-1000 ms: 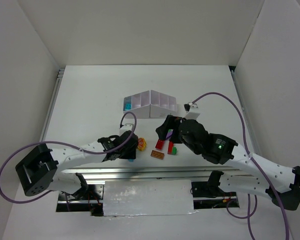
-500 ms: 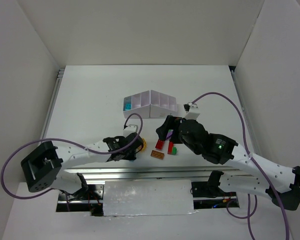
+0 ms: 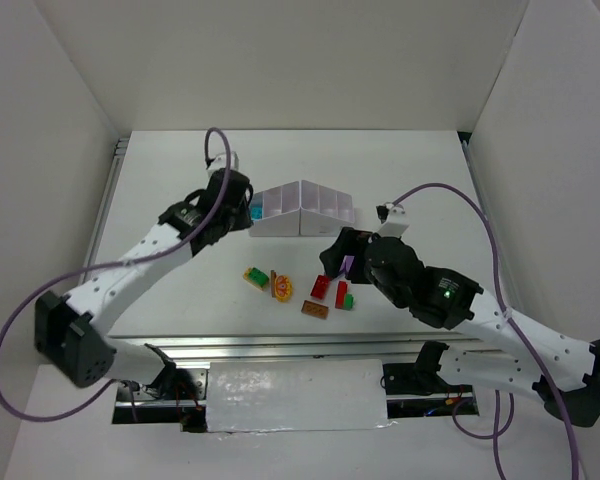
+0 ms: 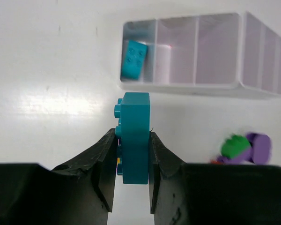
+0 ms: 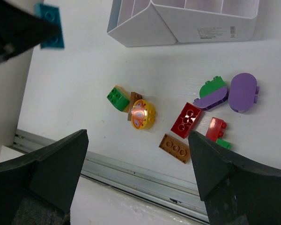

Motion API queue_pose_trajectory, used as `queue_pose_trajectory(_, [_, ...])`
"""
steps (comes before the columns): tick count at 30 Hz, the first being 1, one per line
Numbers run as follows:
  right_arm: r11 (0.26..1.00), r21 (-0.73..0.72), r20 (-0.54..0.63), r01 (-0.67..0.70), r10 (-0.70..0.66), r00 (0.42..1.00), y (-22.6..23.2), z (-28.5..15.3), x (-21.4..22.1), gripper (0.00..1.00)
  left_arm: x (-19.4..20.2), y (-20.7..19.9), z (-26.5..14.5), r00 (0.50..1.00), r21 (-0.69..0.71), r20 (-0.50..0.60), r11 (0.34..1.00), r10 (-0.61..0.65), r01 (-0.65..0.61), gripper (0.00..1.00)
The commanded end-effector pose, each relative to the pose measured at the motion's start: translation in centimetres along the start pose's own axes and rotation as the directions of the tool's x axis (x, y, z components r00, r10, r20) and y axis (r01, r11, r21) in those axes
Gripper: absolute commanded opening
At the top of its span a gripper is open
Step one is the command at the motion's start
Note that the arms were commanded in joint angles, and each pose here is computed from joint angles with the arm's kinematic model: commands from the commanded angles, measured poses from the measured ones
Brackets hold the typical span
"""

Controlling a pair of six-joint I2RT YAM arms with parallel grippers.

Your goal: Sort the legos into containers by color

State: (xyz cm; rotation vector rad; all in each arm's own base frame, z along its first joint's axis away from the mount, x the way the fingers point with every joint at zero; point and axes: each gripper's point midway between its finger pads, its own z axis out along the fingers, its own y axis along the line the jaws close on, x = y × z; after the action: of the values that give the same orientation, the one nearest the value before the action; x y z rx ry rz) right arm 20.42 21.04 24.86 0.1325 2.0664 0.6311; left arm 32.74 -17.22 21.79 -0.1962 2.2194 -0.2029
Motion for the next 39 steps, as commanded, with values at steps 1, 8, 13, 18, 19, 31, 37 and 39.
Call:
queue_pose_trajectory(1, [1.000,-0.019,0.019,0.006,-0.006,1.000,0.7,-0.4,-1.3,0.94,-1.5,0.9,4.3,0.990,-0.037,-0.059,0.991,0.129,-0.131,0.00])
queue_pose_trajectory(8, [1.000,-0.002,0.007,0.023,-0.023,1.000,-0.1,-0.4,-0.8,0.94,-5.4,-0.7,10.1,0.987,-0.011,-0.056,0.989,0.150,-0.151,0.00])
queue_pose_trajectory(13, [1.000,0.000,0.011,0.021,-0.021,1.000,-0.6,-0.4,-0.8,0.95,-4.9,0.2,12.6,0.989,0.000,-0.085,0.993,0.117,-0.117,0.00])
queue_pose_trajectory(18, [1.000,0.001,0.010,0.029,-0.029,1.000,-0.6,-0.3,-0.8,0.95,-3.1,0.6,14.1,0.986,0.017,-0.134,0.995,0.098,-0.097,0.01])
queue_pose_trajectory(19, [1.000,0.000,0.010,0.029,-0.029,1.000,-0.6,-0.3,-0.8,0.95,-2.5,0.6,14.4,0.984,0.020,-0.146,0.995,0.099,-0.097,0.01])
queue_pose_trajectory(31, [0.999,-0.005,-0.005,0.034,-0.034,0.999,-0.7,-0.1,-0.3,0.95,-0.7,0.6,15.8,0.984,0.033,-0.163,0.997,0.076,-0.071,0.18])
queue_pose_trajectory(37, [0.999,-0.015,-0.009,0.039,-0.039,0.999,-0.4,0.0,-0.2,0.95,-1.0,0.6,15.5,0.986,0.037,-0.150,0.997,0.074,-0.069,0.41])
queue_pose_trajectory(39, [0.999,-0.014,-0.013,0.043,-0.043,0.999,-0.4,0.1,-0.1,0.95,-1.0,0.5,15.5,0.986,0.042,-0.153,0.997,0.074,-0.068,0.53])
